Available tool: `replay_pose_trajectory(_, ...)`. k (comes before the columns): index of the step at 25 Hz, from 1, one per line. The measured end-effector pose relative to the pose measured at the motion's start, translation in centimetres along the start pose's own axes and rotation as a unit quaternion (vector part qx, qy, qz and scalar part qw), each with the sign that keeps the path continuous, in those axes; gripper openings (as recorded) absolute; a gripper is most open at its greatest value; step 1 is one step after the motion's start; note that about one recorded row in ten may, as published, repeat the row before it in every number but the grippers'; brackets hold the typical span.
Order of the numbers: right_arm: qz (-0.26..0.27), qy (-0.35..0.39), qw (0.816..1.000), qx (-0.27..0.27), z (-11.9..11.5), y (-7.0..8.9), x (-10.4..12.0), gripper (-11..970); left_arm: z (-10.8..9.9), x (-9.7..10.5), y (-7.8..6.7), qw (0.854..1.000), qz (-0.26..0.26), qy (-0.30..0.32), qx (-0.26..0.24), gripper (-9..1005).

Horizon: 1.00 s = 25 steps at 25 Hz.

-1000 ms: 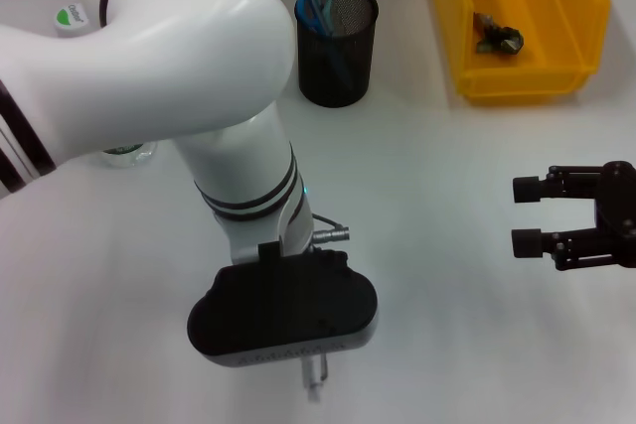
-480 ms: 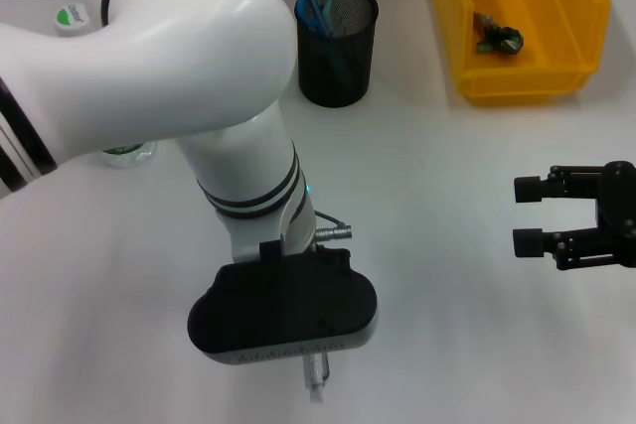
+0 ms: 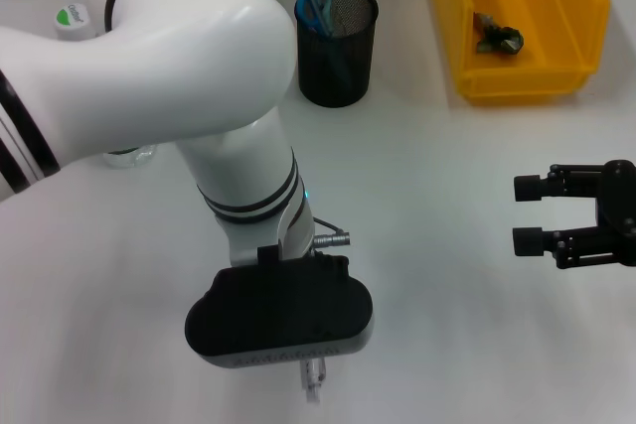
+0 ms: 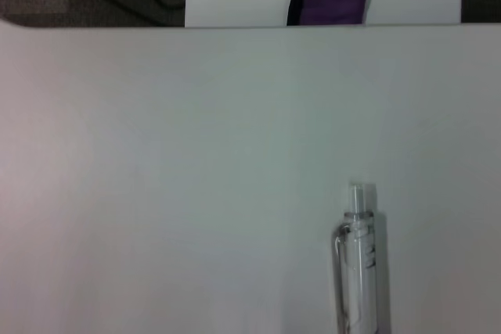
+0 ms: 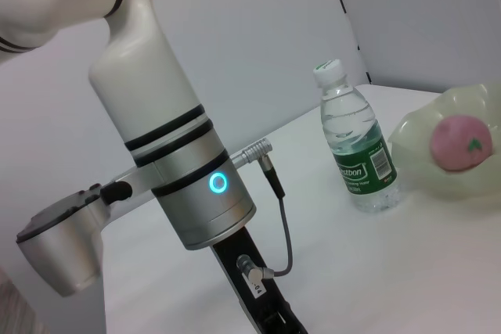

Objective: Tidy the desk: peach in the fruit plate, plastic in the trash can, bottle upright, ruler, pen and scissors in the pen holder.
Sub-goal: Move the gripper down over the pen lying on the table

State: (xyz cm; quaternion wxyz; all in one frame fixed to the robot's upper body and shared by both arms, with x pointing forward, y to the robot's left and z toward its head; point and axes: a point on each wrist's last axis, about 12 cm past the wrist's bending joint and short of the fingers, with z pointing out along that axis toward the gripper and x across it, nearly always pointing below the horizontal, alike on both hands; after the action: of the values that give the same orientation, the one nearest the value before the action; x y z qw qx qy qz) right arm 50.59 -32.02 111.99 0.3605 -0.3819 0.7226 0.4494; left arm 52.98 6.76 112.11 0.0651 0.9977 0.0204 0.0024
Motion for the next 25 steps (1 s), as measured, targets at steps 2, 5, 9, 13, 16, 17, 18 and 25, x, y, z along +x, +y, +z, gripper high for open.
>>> replay_pose_trajectory(2,0.0,0.0,1.0,0.0,0.01,-0.01,-0.02,801,0.02,0.02,0.0,1.0,0.0,-0.001,0.0,186)
replay_pose_trajectory(5,0.0,0.0,1.0,0.0,0.02,-0.02,-0.05,801,0.07,0.08,0.03,1.0,-0.001,-0.002,0.0,181)
replay_pose_trajectory(9,0.0,0.0,1.0,0.0,0.01,-0.01,-0.02,801,0.12,0.1,0.08,1.0,-0.001,-0.002,-0.003,173)
replay_pose_trajectory(13,-0.001,0.0,1.0,0.0,0.01,0.0,-0.02,801,0.12,0.11,0.14,1.0,-0.001,-0.001,-0.005,166)
replay_pose_trajectory(16,-0.003,0.0,1.0,0.0,0.04,-0.03,-0.08,801,0.09,0.2,0.19,1.0,0.0,-0.001,-0.003,160)
replay_pose_trajectory(17,-0.003,0.0,1.0,-0.001,0.04,-0.03,-0.09,801,0.1,0.26,0.24,1.0,0.0,-0.002,-0.001,159)
replay_pose_trajectory(18,-0.004,0.0,1.0,0.0,0.03,-0.04,-0.11,801,0.1,0.29,0.27,1.0,0.0,-0.002,0.0,157)
replay_pose_trajectory(25,-0.01,-0.003,1.0,0.003,-0.1,-0.05,-0.31,801,0.11,0.33,0.32,1.0,-0.002,-0.004,0.003,144)
